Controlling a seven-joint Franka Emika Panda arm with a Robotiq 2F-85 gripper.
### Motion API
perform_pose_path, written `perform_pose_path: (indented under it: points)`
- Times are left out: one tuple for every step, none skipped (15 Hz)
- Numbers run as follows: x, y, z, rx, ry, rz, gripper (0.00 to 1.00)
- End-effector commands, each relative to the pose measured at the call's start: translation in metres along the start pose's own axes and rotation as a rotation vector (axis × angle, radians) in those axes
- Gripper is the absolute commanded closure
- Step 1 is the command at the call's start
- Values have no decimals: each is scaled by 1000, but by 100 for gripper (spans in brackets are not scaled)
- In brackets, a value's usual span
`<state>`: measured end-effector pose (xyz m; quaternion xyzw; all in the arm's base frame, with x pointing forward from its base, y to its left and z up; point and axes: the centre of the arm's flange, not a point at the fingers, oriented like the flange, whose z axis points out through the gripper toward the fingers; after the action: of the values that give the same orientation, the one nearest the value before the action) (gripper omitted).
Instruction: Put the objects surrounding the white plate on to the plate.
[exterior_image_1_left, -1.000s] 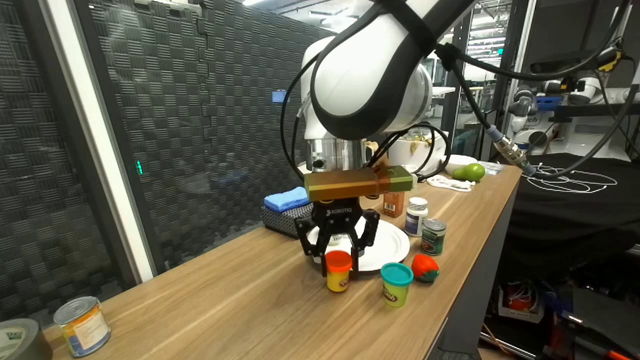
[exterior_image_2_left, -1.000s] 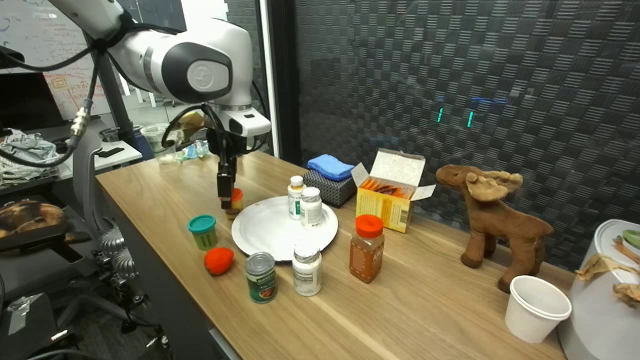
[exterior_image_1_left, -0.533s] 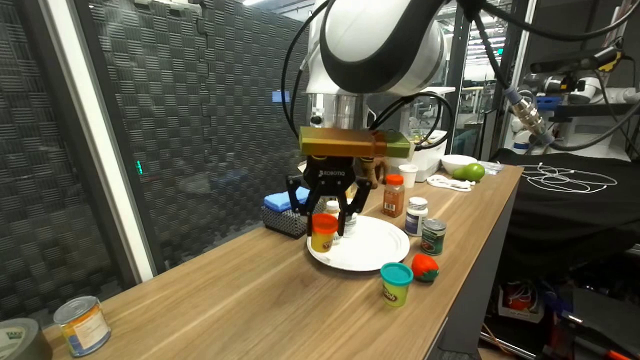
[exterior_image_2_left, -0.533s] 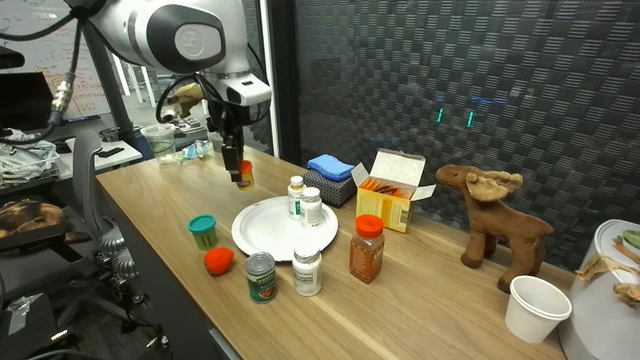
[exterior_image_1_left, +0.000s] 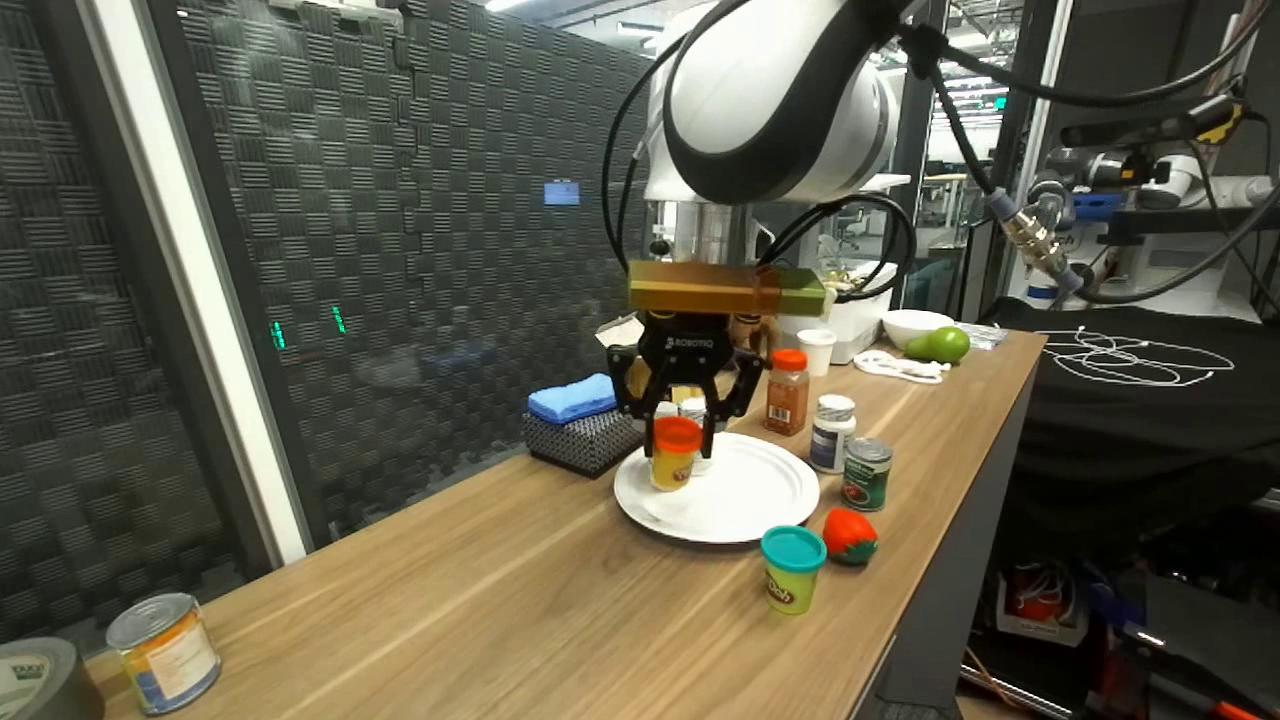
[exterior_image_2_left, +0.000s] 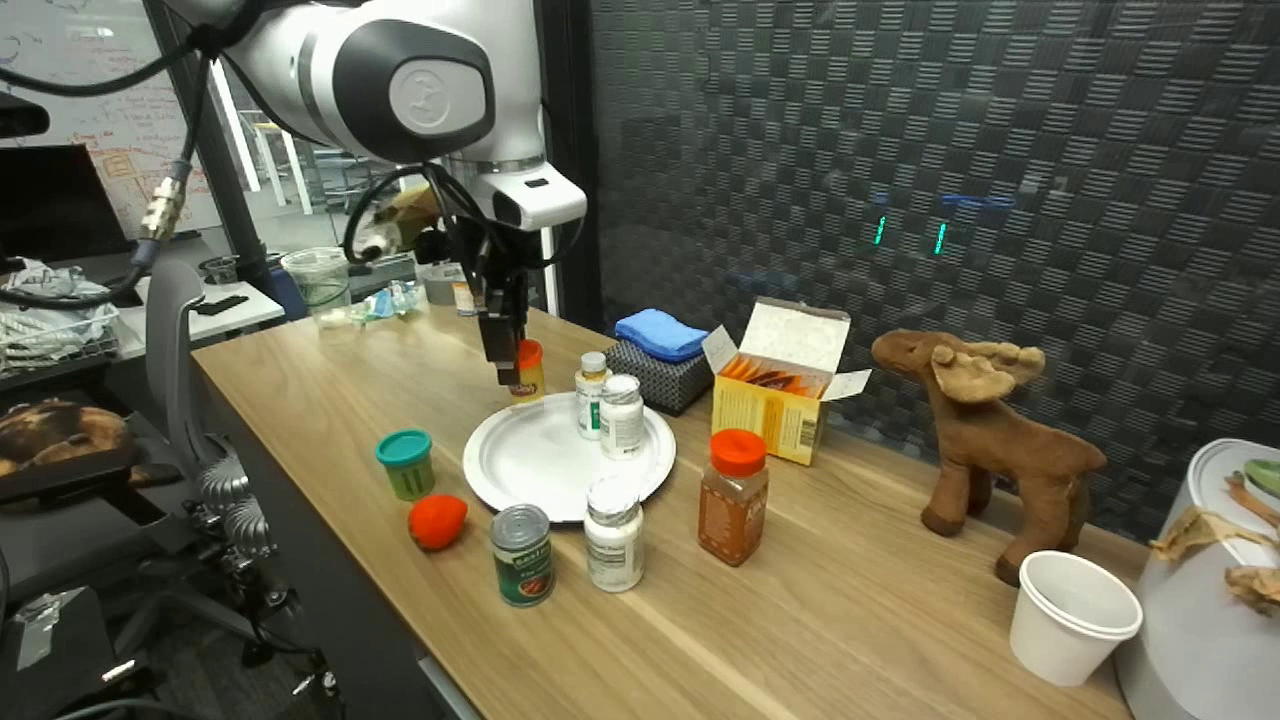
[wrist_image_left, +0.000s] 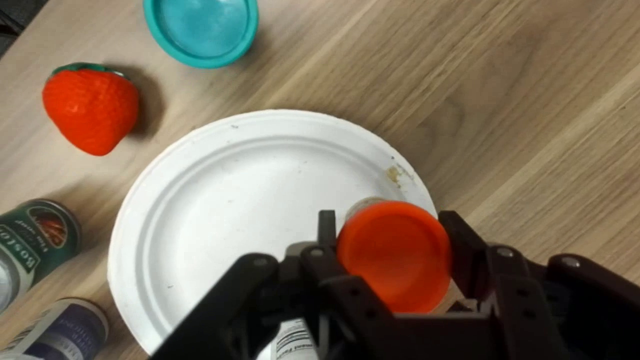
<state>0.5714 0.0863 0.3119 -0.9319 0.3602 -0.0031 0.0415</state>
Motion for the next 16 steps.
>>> perform_pose_path:
  points:
    - [22,-1,9,4,-8,16,71]
    - [26,-1,13,2,-17,16,71]
    - [31,-1,18,0,-27,19,71]
    - [35,-2,22,-3,-39,19,71]
    - [39,-4,26,-5,-51,18,71]
    - [43,-5,29,-6,-55,17,71]
    - [48,-8,33,-8,-59,16,71]
    - [51,-10,35,-13,-64,16,71]
    - [54,-12,38,-18,-72,15,71]
    - [56,-14,40,-25,-80,11,71]
    - [57,-14,42,-31,-90,7,71]
    - [57,-15,44,-39,-102,2,71]
    - [56,-15,44,-44,-114,-5,71]
    - [55,-15,45,-49,-122,-13,71]
    - [53,-14,43,-58,-124,-21,71]
    - [51,-13,43,-64,-126,-27,69]
